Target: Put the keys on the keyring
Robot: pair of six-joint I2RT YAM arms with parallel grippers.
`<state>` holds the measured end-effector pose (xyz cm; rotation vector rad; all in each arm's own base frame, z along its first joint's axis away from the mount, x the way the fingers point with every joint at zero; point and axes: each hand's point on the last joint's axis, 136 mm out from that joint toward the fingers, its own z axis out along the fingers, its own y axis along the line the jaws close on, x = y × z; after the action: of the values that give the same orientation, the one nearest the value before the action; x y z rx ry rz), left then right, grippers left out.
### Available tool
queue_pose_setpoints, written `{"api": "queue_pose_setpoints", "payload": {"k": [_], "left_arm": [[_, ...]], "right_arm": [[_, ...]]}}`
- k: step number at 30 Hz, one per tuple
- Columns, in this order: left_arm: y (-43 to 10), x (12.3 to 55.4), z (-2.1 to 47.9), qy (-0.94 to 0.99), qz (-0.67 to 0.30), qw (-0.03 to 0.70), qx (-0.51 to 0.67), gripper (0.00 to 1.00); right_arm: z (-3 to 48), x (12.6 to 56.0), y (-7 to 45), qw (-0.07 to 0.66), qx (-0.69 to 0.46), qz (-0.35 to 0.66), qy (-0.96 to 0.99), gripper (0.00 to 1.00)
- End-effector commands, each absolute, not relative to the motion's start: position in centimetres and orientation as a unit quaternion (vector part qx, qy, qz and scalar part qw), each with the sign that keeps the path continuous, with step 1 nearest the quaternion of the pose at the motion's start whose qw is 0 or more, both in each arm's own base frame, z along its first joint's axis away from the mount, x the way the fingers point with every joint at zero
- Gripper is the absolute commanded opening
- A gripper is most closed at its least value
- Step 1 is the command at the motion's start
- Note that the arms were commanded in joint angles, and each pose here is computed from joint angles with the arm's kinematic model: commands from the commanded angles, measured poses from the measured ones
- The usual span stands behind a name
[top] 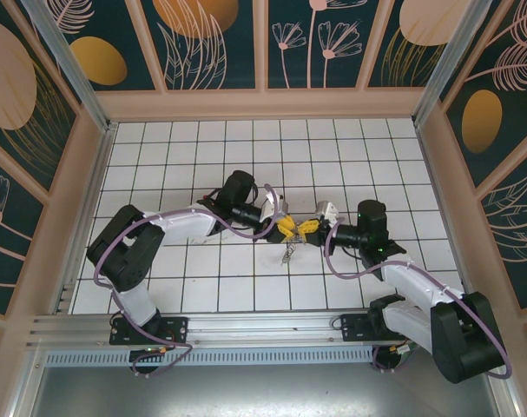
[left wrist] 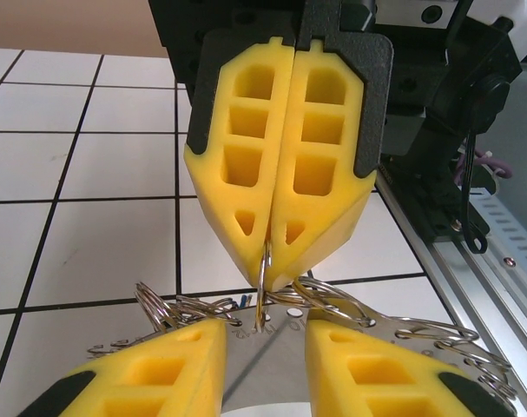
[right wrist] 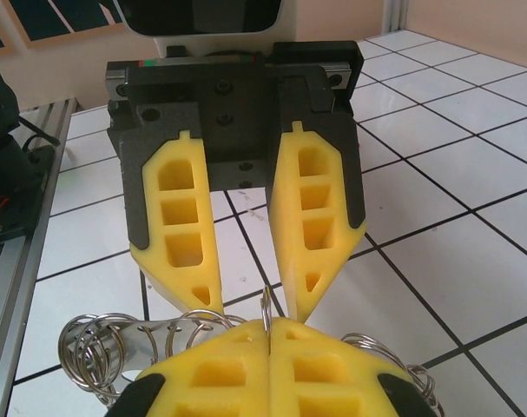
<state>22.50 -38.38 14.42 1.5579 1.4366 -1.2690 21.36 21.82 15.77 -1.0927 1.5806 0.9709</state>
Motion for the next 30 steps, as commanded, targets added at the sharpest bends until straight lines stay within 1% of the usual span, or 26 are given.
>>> {"api": "queue_pose_setpoints", "payload": {"k": [1, 11, 13, 17, 19, 22, 29, 30], "left_arm": [[-39.0, 22.7, 15.1, 0.533, -0.484, 0.342, 0.604, 0.30], [-39.0, 23.3, 15.8, 0.535, -0.472, 0.377, 0.590, 0.29], [-38.9, 23.3, 15.8, 0.536, -0.470, 0.380, 0.590, 0.25], [-38.9, 23.1, 15.9, 0.533, -0.476, 0.376, 0.590, 0.23], [-38.9, 23.0, 16.1, 0.531, -0.478, 0.376, 0.591, 0.23], [-38.9, 23.0, 16.4, 0.528, -0.480, 0.377, 0.590, 0.28], [-38.7, 23.4, 16.2, 0.537, -0.465, 0.390, 0.587, 0.29], [-38.6, 23.3, 17.2, 0.531, -0.462, 0.401, 0.587, 0.29]], "right_arm": [[16.8, 21.6, 22.0, 0.480, -0.446, 0.402, 0.640, 0.00], [15.8, 21.6, 22.0, 0.452, -0.479, 0.385, 0.647, 0.00], [15.7, 21.7, 22.0, 0.446, -0.481, 0.382, 0.651, 0.00], [15.7, 21.8, 22.0, 0.440, -0.490, 0.375, 0.653, 0.00], [15.7, 21.8, 22.0, 0.436, -0.492, 0.374, 0.654, 0.00], [15.7, 21.9, 22.1, 0.429, -0.494, 0.375, 0.657, 0.00], [16.0, 22.2, 22.0, 0.438, -0.495, 0.371, 0.653, 0.00], [16.0, 22.1, 22.0, 0.439, -0.496, 0.371, 0.651, 0.00]]}}
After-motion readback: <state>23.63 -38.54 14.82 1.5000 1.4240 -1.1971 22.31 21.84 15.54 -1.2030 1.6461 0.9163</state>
